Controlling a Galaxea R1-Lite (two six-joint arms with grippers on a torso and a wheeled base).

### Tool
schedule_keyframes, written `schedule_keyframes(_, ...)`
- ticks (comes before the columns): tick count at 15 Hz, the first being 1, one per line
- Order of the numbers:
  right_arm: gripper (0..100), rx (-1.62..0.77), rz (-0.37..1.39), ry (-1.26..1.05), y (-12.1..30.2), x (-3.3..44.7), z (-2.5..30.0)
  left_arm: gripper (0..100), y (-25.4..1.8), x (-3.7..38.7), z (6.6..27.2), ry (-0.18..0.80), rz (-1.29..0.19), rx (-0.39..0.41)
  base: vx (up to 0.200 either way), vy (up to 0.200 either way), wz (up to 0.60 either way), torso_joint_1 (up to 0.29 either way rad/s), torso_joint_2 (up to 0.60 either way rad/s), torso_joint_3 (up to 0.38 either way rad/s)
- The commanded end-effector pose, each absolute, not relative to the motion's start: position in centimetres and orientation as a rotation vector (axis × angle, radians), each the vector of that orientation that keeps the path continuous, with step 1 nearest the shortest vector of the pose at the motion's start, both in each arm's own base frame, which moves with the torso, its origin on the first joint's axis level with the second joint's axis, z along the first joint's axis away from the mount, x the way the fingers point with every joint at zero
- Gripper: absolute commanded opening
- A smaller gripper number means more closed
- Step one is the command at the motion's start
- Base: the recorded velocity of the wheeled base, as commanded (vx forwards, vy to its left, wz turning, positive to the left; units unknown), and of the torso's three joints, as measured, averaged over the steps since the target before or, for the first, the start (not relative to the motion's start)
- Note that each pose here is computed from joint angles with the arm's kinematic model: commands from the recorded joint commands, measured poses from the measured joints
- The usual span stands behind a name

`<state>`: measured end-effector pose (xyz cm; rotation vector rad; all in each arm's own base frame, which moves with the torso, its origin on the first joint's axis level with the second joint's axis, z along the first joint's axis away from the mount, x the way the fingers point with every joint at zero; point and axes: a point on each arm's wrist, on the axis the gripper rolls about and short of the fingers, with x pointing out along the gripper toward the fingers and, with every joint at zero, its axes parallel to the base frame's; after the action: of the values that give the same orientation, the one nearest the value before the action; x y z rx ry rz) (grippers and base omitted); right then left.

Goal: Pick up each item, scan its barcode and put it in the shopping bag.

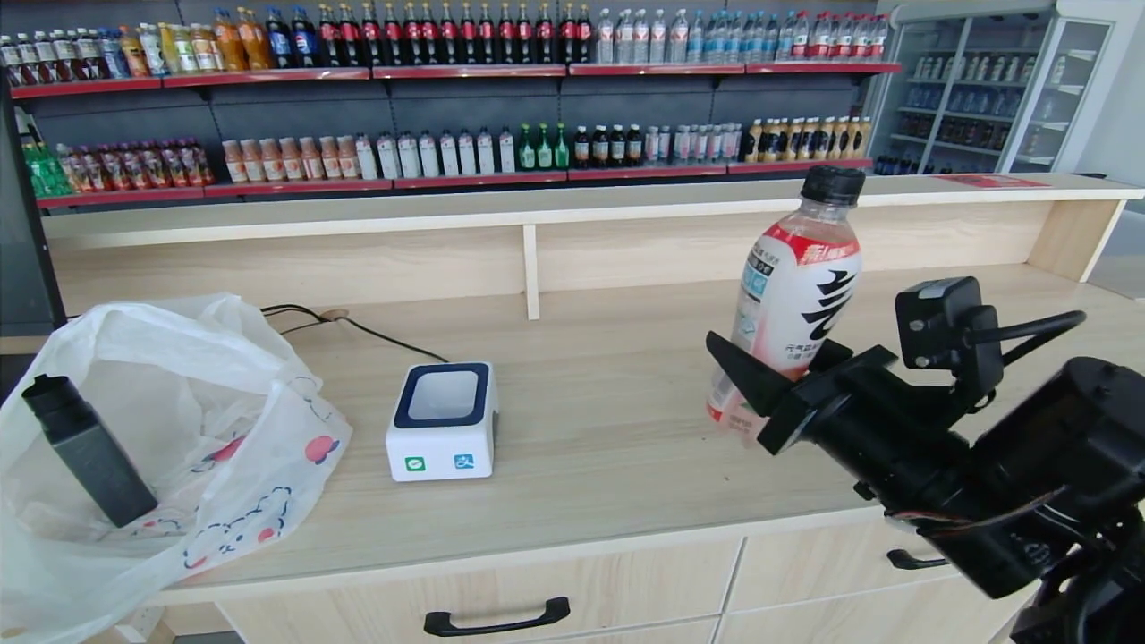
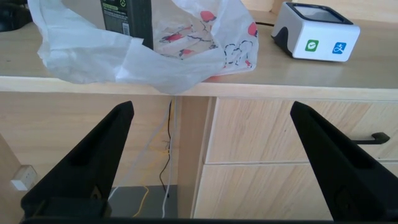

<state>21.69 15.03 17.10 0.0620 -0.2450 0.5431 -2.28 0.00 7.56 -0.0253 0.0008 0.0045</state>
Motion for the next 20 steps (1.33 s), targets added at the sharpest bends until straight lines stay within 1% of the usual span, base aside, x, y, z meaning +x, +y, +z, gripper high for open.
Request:
schedule_keyframes(1, 0, 0.078, 0.566, -0.286, 14.0, 19.1, 18.4, 100, 0.0, -2.3, 7.6, 0.001, 0.005, -0.026, 0.000, 0.000, 0.00, 0.000, 0.00, 0.000)
schedule_keyframes(4, 0, 0.080, 0.612, -0.277, 13.0, 16.2, 18.2, 100, 0.0, -2.3, 7.6, 0.001, 0.005, -0.026, 0.000, 0.000, 0.00, 0.000, 0.00, 0.000)
schedule_keyframes(7, 0, 0.097, 0.634, -0.314, 12.6, 15.0, 19.0, 100, 0.0, -2.3, 7.6, 0.001, 0.005, -0.028, 0.000, 0.000, 0.00, 0.000, 0.00, 0.000)
schedule_keyframes(10, 0, 0.111, 0.709, -0.308, 13.8, 14.1, 18.9, 100, 0.0, -2.3, 7.6, 0.001, 0.005, -0.031, 0.000, 0.000, 0.00, 0.000, 0.00, 0.000)
schedule_keyframes(13, 0, 0.129, 0.731, -0.306, 14.4, 14.2, 19.0, 100, 0.0, -2.3, 7.6, 0.001, 0.005, -0.031, 0.000, 0.000, 0.00, 0.000, 0.00, 0.000)
schedule_keyframes(15, 0, 0.192, 0.813, -0.310, 16.3, 13.8, 19.7, 100, 0.0, -2.3, 7.6, 0.001, 0.005, -0.031, 0.000, 0.000, 0.00, 0.000, 0.00, 0.000)
schedule_keyframes(16, 0, 0.192, 0.813, -0.310, 16.3, 13.8, 19.7, 100, 0.0, -2.3, 7.6, 0.001, 0.005, -0.031, 0.000, 0.000, 0.00, 0.000, 0.00, 0.000)
schedule_keyframes(17, 0, 0.240, 0.827, -0.292, 17.3, 14.4, 19.8, 100, 0.0, -2.3, 7.6, 0.001, 0.005, -0.031, 0.000, 0.000, 0.00, 0.000, 0.00, 0.000)
schedule_keyframes(18, 0, 0.258, 0.858, -0.265, 18.1, 14.2, 19.4, 100, 0.0, -2.3, 7.6, 0.001, 0.005, -0.031, 0.000, 0.000, 0.00, 0.000, 0.00, 0.000)
schedule_keyframes(20, 0, 0.312, 0.905, -0.265, 19.2, 13.8, 20.0, 100, 0.0, -2.3, 7.6, 0.001, 0.005, -0.032, 0.000, 0.000, 0.00, 0.000, 0.00, 0.000)
